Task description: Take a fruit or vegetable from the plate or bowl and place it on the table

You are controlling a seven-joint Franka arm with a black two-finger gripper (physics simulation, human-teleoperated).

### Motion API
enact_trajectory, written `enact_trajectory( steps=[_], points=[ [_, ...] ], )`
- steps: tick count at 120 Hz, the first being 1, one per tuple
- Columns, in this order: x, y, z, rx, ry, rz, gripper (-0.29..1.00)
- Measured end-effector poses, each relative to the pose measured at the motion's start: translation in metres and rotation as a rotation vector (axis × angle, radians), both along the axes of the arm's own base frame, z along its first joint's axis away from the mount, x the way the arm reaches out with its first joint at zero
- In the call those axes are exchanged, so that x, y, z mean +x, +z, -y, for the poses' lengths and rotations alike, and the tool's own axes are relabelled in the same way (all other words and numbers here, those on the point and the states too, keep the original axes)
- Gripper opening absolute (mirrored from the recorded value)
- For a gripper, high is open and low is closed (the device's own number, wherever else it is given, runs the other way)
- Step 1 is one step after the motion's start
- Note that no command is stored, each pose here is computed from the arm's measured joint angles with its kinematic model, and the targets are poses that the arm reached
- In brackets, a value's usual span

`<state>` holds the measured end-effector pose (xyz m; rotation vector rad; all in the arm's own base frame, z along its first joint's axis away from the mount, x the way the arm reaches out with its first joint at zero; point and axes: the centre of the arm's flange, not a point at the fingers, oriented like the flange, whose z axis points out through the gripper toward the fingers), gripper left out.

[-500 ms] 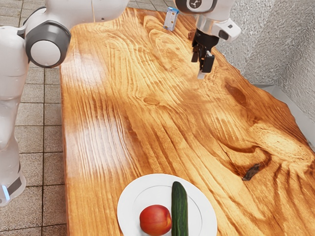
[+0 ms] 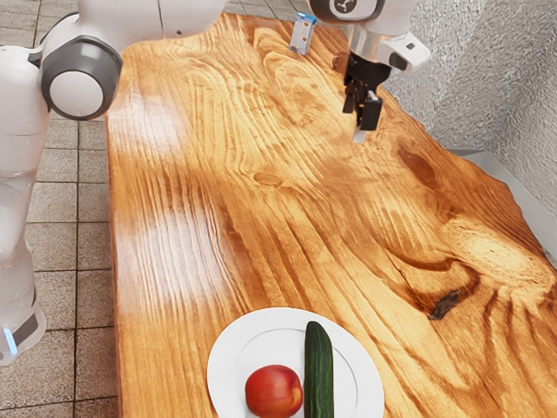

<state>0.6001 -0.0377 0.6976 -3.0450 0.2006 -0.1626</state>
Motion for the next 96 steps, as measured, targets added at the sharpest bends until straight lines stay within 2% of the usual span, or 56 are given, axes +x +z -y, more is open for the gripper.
enact_trajectory(
  steps=[18,30,41,56,63,70,80,96],
  points=[
    [0.002,-0.006,0.007,-0.007,-0.014,-0.012,0.70],
    [-0.003,-0.039,0.025,-0.012,-0.043,-0.090,0.70],
    [-0.041,-0.077,0.054,-0.004,-0.101,-0.170,0.70],
    [-0.099,-0.123,0.093,0.006,-0.195,-0.198,0.70],
    [-0.126,-0.136,0.116,0.006,-0.249,-0.185,0.70],
    [-0.138,-0.140,0.127,-0.019,-0.286,-0.158,0.70],
    [-0.140,-0.138,0.142,-0.051,-0.323,-0.117,0.70],
    [-0.136,-0.126,0.188,-0.061,-0.392,-0.051,0.70]
  ],
)
